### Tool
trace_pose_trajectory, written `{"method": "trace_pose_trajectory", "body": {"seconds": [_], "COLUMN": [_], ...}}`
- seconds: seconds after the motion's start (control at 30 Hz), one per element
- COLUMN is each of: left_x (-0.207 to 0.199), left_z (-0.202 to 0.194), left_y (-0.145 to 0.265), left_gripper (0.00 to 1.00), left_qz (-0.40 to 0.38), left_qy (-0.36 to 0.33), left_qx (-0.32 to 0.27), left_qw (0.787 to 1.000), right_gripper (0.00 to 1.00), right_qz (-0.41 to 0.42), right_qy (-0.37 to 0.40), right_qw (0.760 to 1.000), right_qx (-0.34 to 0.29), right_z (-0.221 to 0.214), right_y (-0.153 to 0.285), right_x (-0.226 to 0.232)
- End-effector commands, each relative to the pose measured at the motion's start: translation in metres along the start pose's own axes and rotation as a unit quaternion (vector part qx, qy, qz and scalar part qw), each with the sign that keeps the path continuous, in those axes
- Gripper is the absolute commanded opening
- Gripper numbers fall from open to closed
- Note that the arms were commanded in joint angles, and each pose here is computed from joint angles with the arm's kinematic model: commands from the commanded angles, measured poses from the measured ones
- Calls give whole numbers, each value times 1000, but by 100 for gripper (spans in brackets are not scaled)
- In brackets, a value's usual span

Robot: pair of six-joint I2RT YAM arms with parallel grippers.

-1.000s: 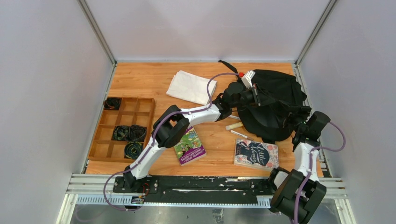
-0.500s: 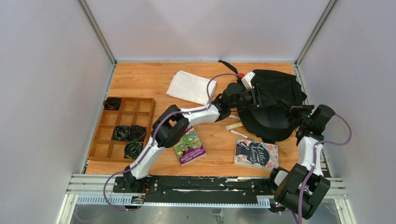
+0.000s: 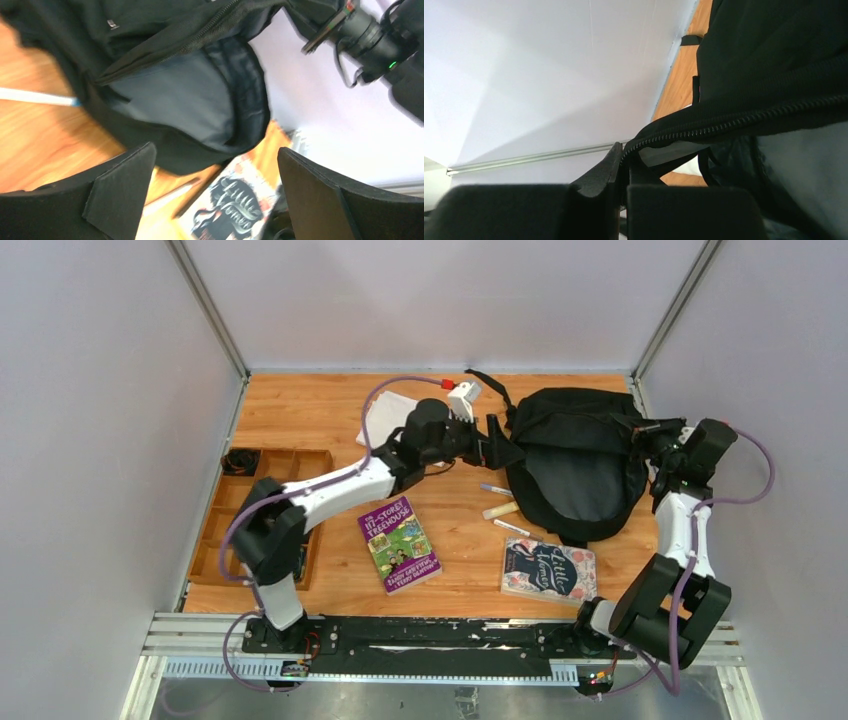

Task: Pack the student bag
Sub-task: Pick up the student bag at the center of the board, then adjust the book at the center of the board.

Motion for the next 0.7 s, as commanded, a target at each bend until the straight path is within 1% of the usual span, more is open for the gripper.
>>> {"method": "trace_pose_trajectory", "body": {"seconds": [0.0,0.07,0.13,0.17,0.2,0.23,0.33,0.37,0.47,0.5,0.57,0.67], "left_x": [35,50,67,75,78,80,85,85,81,82,86,94], "left_z": [-38,-46,-49,-52,-54,-62,-88,-99,-136,-142,-150,-151], "left_y": [64,97,132,149,163,177,218,229,248,251,254,252], "left_gripper": [100,100,100,100,100,100,100,100,92,92,92,93], "left_qz": [154,216,297,336,353,369,431,444,459,466,474,484], "left_qy": [-108,-138,-131,-113,-98,-82,-30,-8,71,87,104,99], "left_qx": [133,165,162,159,157,167,199,203,195,185,163,150], "left_qw": [973,952,932,922,917,911,880,873,864,861,859,857], "right_gripper": [0,0,0,0,0,0,0,0,0,0,0,0], "right_qz": [56,64,69,67,66,63,59,58,58,57,55,53], "right_qy": [80,88,96,97,99,98,98,98,100,100,101,99], "right_qw": [994,992,991,991,990,991,990,990,990,989,989,989], "right_qx": [49,58,66,69,71,73,79,81,86,87,90,97], "right_z": [-16,-17,-19,-20,-21,-21,-21,-22,-24,-24,-26,-28], "right_y": [-2,-3,-4,-5,-5,-6,-7,-8,-10,-11,-12,-14], "right_x": [36,39,41,40,39,37,34,33,32,30,28,25]}}
Point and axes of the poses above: each gripper's point midway between its finger pads, its own y axis back along the fingers, its own x axis along the line the jaws close on, z = x × y, the point moved 2 cm from there along y, back along the fingers, and after that the axes turned 11 degrees about -y, right-handed, at the moved point
